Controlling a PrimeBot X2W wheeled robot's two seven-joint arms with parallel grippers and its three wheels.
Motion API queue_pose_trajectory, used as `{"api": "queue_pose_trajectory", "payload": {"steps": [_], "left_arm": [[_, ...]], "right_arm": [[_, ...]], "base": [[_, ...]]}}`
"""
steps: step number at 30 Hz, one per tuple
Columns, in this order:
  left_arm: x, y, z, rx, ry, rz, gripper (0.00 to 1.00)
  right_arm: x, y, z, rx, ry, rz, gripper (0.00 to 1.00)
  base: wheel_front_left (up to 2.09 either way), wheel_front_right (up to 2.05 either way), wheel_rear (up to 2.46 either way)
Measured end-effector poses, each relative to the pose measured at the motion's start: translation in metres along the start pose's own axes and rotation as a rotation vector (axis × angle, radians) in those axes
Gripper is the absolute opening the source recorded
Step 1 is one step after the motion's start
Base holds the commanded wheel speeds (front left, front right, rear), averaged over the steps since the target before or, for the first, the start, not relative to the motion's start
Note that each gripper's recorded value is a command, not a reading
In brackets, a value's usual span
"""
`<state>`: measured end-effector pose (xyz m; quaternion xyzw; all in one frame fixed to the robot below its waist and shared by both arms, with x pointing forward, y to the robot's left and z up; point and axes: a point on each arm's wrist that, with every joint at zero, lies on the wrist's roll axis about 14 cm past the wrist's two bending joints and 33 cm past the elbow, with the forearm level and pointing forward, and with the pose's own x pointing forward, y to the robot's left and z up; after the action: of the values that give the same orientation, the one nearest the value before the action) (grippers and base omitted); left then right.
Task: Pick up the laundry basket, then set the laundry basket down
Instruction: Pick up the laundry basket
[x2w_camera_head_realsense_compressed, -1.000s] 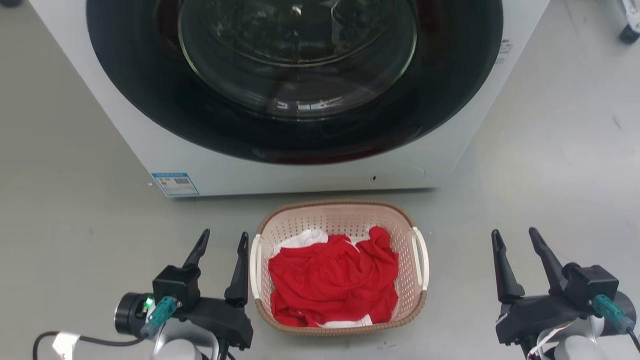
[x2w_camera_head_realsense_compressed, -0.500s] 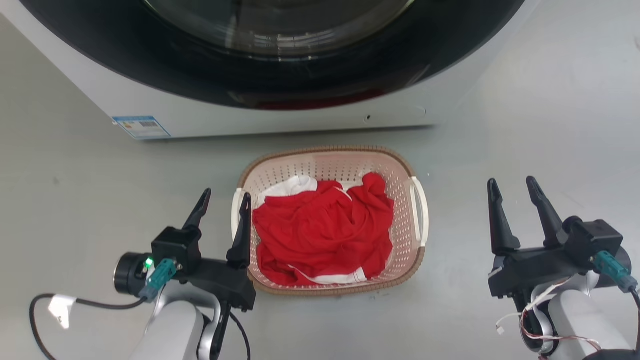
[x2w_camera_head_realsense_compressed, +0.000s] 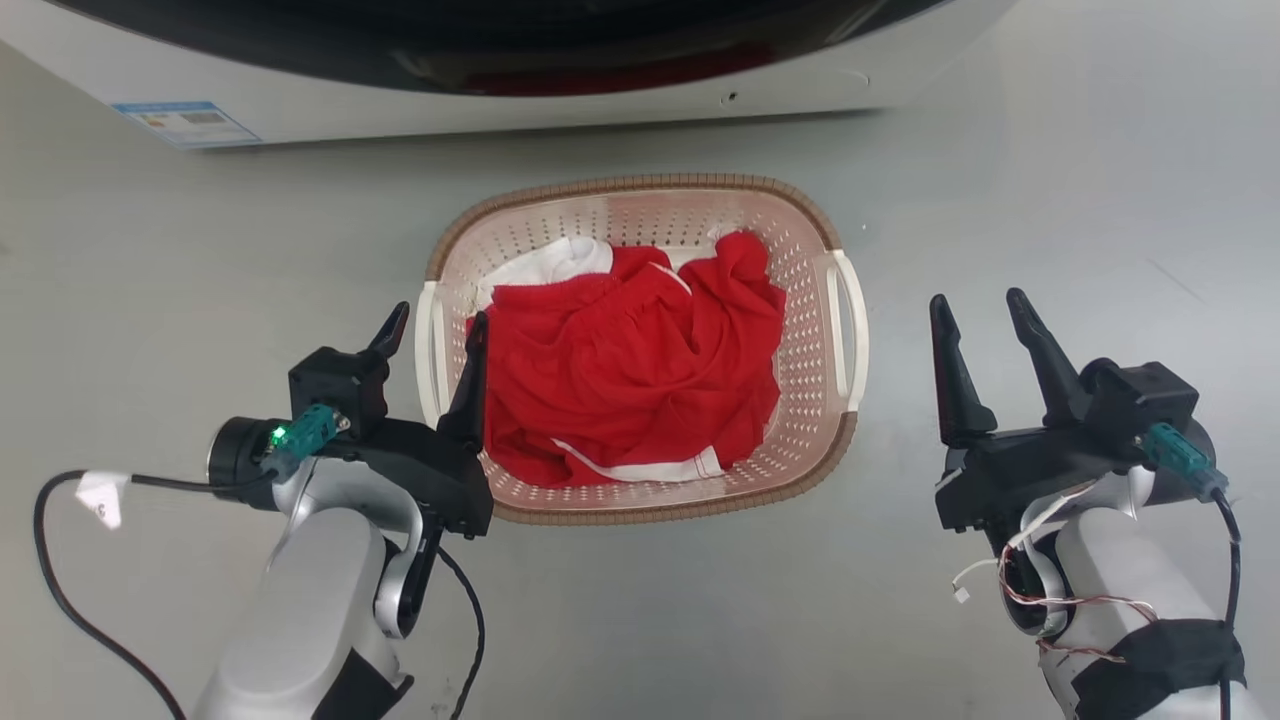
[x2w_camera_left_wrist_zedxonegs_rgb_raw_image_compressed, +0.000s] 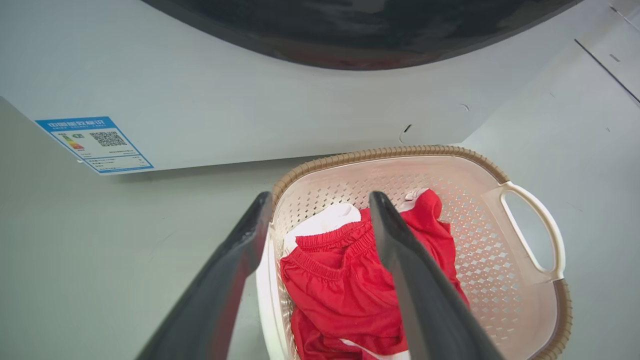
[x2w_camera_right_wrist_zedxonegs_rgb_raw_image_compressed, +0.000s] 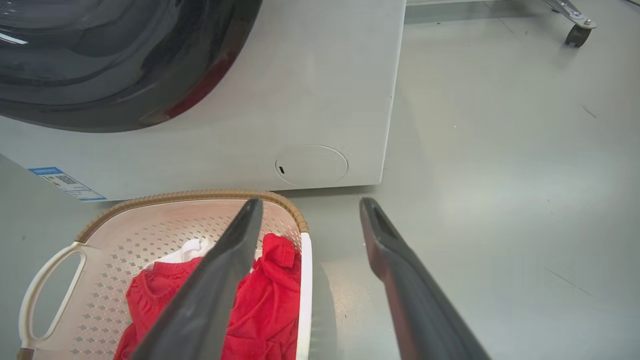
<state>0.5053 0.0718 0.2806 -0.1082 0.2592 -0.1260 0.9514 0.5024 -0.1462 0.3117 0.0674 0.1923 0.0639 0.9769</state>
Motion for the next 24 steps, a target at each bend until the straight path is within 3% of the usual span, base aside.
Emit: {"api": "queue_pose_trajectory", "payload": {"steps": [12, 24], "left_arm": [[0.021, 0.025, -0.067, -0.02, 0.233, 0.046, 1.0], [0.034, 0.047, -0.095, -0.048, 0.35, 0.086, 1.0]], "right_arm": [[0.016, -0.004, -0.066, 0.005, 0.195, -0.004, 1.0], [0.03, 0.004, -0.104, -0.026, 0.335, 0.033, 1.0]], "base": [[0.0, 0.0, 0.0], [0.0, 0.0, 0.0]]}}
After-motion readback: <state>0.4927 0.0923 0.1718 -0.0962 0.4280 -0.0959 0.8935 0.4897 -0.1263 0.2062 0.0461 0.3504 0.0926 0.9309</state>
